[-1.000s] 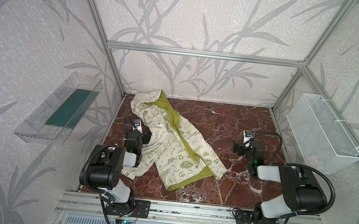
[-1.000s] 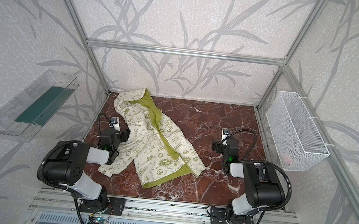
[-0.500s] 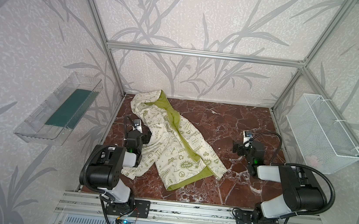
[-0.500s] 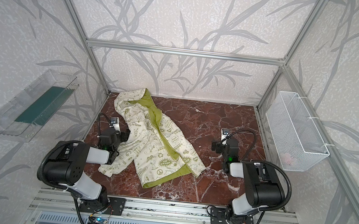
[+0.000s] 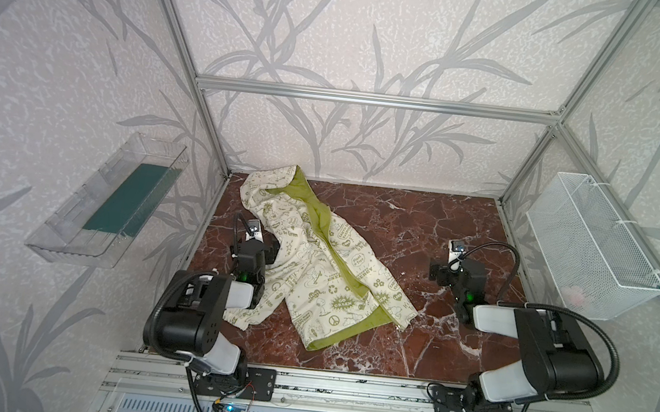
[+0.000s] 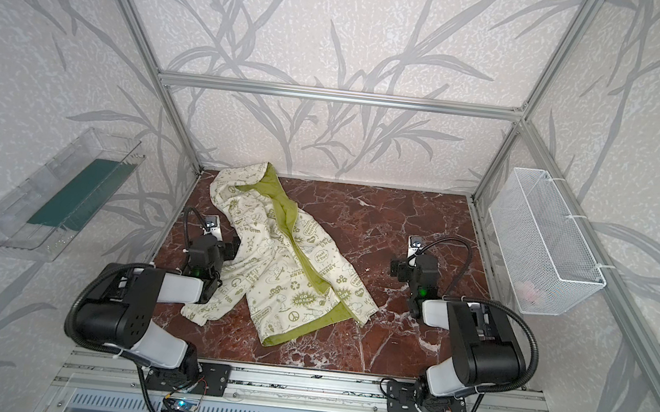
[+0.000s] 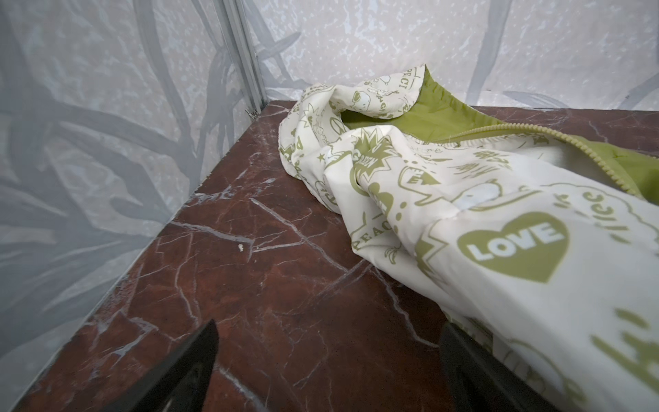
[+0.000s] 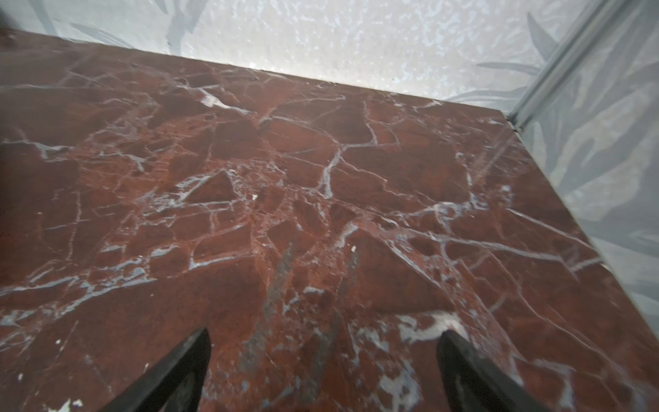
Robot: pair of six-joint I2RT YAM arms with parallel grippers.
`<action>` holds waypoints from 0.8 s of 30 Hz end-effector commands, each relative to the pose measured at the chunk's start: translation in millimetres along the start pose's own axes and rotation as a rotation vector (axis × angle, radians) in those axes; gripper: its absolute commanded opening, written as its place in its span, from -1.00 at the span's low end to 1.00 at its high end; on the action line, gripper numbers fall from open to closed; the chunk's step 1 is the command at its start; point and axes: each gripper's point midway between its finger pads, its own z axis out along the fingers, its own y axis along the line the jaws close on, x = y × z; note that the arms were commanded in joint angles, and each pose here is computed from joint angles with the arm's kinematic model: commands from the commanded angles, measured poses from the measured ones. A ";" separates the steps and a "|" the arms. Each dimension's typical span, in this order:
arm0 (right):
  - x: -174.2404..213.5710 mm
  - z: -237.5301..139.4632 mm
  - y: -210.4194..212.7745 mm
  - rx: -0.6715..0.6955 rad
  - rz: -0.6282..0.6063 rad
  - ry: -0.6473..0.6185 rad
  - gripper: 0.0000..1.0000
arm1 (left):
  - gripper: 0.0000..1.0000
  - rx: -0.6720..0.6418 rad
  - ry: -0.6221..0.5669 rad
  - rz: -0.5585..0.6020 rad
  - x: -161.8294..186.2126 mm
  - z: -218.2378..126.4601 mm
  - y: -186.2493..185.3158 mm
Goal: Zip up the jacket
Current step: 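Reach both grippers down onto the jacket's two zipper edges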
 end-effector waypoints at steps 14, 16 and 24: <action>-24.4 -115.6 135.6 -0.083 -0.380 0.512 0.99 | 0.82 0.237 0.341 -0.248 -44.1 -91.1 -62.1; -12.2 -124.5 163.7 -0.138 -0.455 0.604 1.00 | 0.80 0.269 0.373 -0.271 -27.2 -103.0 -76.7; 29.9 -133.0 240.6 -0.237 -0.641 0.805 0.35 | 0.81 0.300 0.518 -0.305 33.4 -129.4 -96.2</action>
